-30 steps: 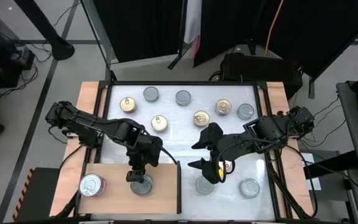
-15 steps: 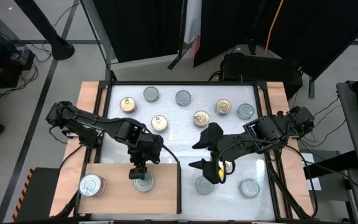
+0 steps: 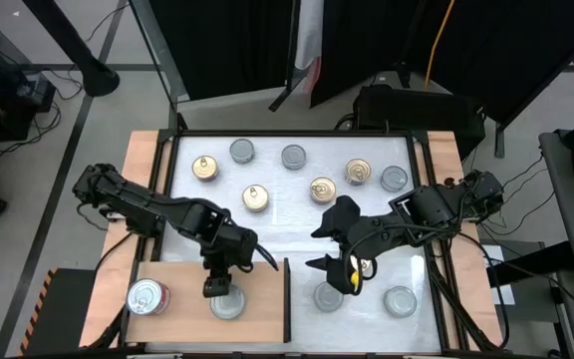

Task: Stack canned seafood by type on shelf
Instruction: Put the green white tuna can on the shelf, then put the blue pink tuna can on the shelf

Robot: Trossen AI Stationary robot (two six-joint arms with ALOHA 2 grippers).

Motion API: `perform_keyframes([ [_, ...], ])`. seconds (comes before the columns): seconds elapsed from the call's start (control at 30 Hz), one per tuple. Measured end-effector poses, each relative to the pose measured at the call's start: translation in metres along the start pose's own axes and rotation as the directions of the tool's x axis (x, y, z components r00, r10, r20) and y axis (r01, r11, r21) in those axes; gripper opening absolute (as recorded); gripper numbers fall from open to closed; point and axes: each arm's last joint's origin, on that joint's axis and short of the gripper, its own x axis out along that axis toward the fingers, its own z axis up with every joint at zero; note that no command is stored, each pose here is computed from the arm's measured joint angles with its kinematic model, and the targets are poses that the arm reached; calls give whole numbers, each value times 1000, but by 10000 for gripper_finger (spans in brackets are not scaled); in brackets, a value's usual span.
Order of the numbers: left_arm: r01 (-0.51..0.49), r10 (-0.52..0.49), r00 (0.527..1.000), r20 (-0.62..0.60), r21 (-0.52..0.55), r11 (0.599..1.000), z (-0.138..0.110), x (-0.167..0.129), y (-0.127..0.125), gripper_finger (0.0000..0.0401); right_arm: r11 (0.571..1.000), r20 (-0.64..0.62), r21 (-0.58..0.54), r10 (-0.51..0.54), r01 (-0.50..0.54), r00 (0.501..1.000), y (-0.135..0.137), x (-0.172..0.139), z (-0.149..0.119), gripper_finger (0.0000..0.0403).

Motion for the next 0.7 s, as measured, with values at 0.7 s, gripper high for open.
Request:
perform_keyframes([
  [0.7, -196, 203, 968, 150, -59, 979, -9, -34, -37, 102, 1000, -11, -8, -4, 4, 1000, -11, -11, 4, 304],
])
